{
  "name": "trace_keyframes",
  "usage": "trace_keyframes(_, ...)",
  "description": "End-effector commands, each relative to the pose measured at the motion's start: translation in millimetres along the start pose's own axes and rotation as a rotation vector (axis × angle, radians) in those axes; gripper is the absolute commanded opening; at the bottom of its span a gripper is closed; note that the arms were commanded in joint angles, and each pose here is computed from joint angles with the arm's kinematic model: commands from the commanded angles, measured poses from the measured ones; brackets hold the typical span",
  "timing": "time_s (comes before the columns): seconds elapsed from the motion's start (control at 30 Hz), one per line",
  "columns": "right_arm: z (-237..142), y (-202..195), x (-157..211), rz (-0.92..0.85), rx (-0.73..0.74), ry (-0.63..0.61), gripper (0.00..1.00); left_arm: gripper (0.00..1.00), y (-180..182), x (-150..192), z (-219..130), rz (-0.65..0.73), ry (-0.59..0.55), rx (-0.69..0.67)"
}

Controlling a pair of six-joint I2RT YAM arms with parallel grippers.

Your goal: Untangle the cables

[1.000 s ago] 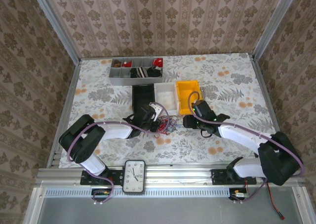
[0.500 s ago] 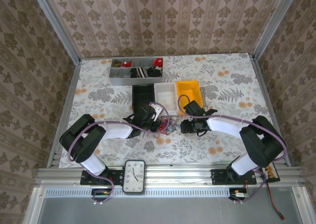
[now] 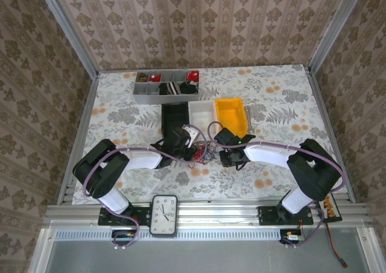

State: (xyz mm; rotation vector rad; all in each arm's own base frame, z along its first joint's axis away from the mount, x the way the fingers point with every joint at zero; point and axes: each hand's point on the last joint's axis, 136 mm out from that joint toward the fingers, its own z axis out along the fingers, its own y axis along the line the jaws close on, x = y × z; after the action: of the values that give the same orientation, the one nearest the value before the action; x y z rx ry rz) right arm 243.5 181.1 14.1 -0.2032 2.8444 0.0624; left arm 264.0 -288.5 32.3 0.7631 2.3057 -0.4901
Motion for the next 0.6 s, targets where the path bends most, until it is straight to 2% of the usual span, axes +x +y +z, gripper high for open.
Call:
trace_keyframes(0.0,6.9,-11.3,39.4,0.006,0.049,0.144,0.19,0.00,6.4,36.3,5.9,0.032,0.127,-0.036)
trace_keyframes(0.13,6.9,-9.0,37.9,0.031,0.033,0.135,0.08,0.00,7.5,36.1,5.9,0.031,0.126,-0.043)
trace_keyframes(0.33,-6.0,-20.8,10.2,0.101,0.068,0.030,0.02,0.00,10.3,36.0,5.1,0.030,0.126,-0.058)
trace_keyframes(0.57,-18.3,-68.1,-17.3,0.436,0.053,-0.132,0.00,0.00,14.1,38.2,2.7,0.022,0.128,-0.078)
